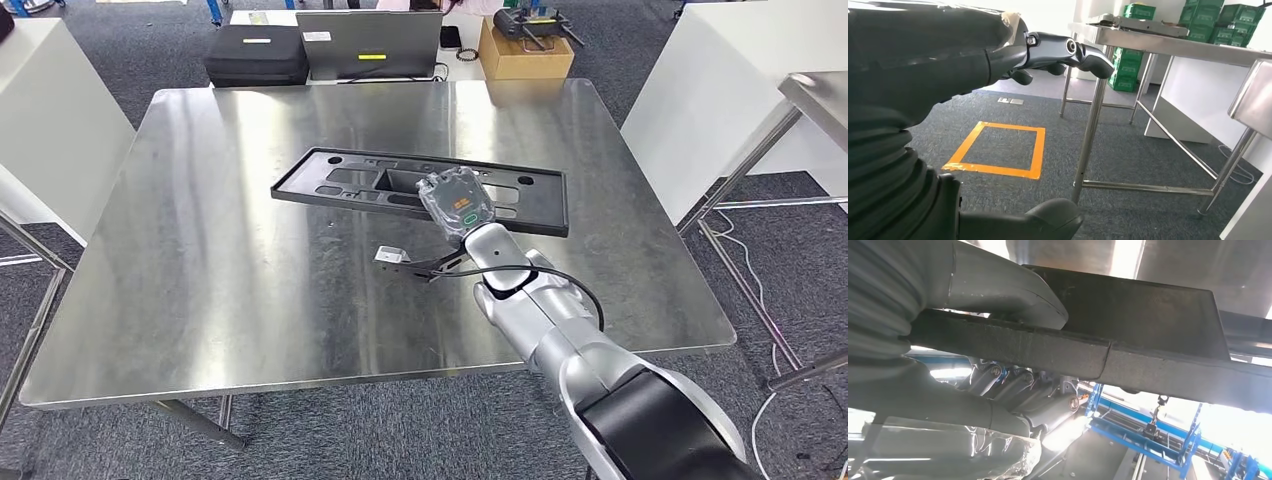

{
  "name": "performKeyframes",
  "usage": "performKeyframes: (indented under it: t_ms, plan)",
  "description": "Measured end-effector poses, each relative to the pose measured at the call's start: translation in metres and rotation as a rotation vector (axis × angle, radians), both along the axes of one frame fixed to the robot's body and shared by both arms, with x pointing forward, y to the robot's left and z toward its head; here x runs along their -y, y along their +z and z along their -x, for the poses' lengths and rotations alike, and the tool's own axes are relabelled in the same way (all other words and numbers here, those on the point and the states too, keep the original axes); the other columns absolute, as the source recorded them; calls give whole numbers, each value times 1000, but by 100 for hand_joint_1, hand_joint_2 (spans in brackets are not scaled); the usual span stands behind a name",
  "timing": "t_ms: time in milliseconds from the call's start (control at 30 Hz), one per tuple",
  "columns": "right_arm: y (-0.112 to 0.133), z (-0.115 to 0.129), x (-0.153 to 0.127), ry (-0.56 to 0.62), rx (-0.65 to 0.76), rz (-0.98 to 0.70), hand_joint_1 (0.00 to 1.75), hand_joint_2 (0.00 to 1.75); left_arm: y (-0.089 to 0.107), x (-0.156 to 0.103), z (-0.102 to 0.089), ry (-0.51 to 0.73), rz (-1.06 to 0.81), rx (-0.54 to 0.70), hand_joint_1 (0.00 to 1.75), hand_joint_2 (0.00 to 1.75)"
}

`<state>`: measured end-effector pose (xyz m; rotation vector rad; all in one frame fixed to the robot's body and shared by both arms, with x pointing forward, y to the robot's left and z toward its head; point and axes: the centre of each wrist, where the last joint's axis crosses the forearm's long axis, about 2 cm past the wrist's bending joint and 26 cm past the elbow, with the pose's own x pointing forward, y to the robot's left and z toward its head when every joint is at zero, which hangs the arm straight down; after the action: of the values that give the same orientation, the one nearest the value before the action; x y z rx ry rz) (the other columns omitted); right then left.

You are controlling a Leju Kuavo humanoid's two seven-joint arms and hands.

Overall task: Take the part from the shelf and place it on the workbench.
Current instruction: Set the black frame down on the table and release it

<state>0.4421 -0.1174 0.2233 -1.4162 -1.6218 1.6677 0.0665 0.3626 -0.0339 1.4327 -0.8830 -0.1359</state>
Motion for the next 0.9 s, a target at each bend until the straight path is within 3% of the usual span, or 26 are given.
performKeyframes:
  t_ms: [367, 900]
  plan:
    - [-3, -2, 8, -25, -16, -3, 175, 175, -2, 2, 0, 7, 13, 6, 0, 175]
    - [-14, -9, 41, -125, -46, -18, 175, 175, -2, -2, 2, 57, 15, 7, 0, 175]
